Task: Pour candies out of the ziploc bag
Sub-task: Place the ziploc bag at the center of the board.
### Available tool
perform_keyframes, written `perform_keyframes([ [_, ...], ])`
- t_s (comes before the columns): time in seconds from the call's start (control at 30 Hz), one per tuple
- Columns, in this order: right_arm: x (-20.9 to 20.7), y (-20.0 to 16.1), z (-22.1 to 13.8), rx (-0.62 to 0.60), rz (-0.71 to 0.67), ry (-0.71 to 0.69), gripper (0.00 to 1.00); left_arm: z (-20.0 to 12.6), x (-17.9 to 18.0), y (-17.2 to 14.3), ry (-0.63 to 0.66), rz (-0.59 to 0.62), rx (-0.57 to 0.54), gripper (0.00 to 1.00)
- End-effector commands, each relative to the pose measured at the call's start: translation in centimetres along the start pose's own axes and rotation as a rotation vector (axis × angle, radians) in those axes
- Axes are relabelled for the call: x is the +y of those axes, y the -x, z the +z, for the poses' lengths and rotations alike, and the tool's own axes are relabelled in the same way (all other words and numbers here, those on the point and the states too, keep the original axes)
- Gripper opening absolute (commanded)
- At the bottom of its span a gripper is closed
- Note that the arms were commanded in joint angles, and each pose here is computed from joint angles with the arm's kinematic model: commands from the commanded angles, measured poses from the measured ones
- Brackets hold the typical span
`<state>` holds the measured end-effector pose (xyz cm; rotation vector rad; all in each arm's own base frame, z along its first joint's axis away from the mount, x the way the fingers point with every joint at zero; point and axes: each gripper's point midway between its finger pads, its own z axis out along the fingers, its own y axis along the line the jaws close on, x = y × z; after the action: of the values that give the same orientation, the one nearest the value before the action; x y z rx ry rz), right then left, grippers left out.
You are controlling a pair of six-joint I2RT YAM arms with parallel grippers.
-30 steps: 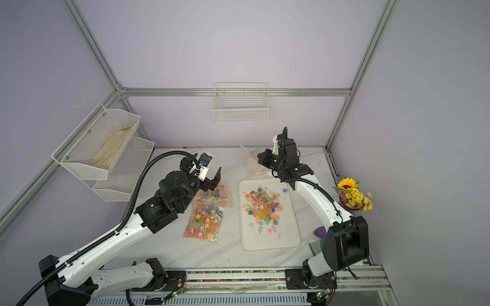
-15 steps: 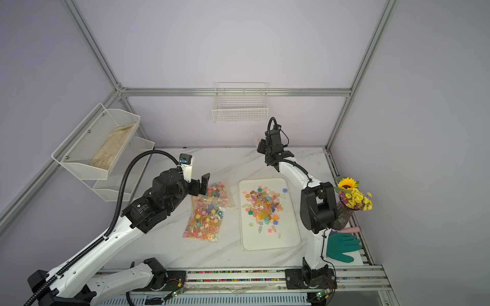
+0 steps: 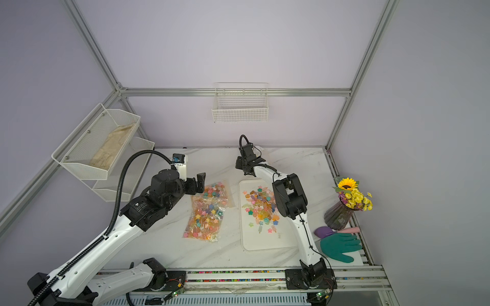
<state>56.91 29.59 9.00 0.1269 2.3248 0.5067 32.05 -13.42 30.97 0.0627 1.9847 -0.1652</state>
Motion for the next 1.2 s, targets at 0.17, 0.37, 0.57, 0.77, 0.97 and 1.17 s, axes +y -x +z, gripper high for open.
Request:
perform_keyframes([
  [0.17, 0.6, 0.0, -1.2, 0.037, -0.009, 0.035, 0.49, 0.2, 0.7, 1.7, 0.017, -0.093, -0.084, 1.0],
  [0.37, 2.5, 2.9, -5.7, -0.015, -0.042, 0.106, 0.66, 1.4, 1.7, 2.0, 0.065, -0.139, -0.056, 1.0],
  [0.57, 3.4, 4.9, -11.9, -0.091, -0.068, 0.148, 0.68, 2.4, 4.1, -3.4, 0.219, -0.359, 0.184, 1.0],
  [0.77, 2.3, 3.9, -15.7, -0.102, -0.05, 0.13, 0.71, 2.6, 3.9, -8.9, 0.259, -0.452, 0.378, 1.0],
  [0.97, 2.6, 0.1, -16.2, -0.019, -0.098, 0.132, 0.73, 3.5, 3.2, -11.6, 0.32, -0.709, 0.489, 0.98],
  [1.17, 1.8, -4.7, -16.2, 0.041, -0.134, 0.121, 0.74, 5.3, 1.8, -13.3, 0.444, -0.93, 0.633, 0.87],
])
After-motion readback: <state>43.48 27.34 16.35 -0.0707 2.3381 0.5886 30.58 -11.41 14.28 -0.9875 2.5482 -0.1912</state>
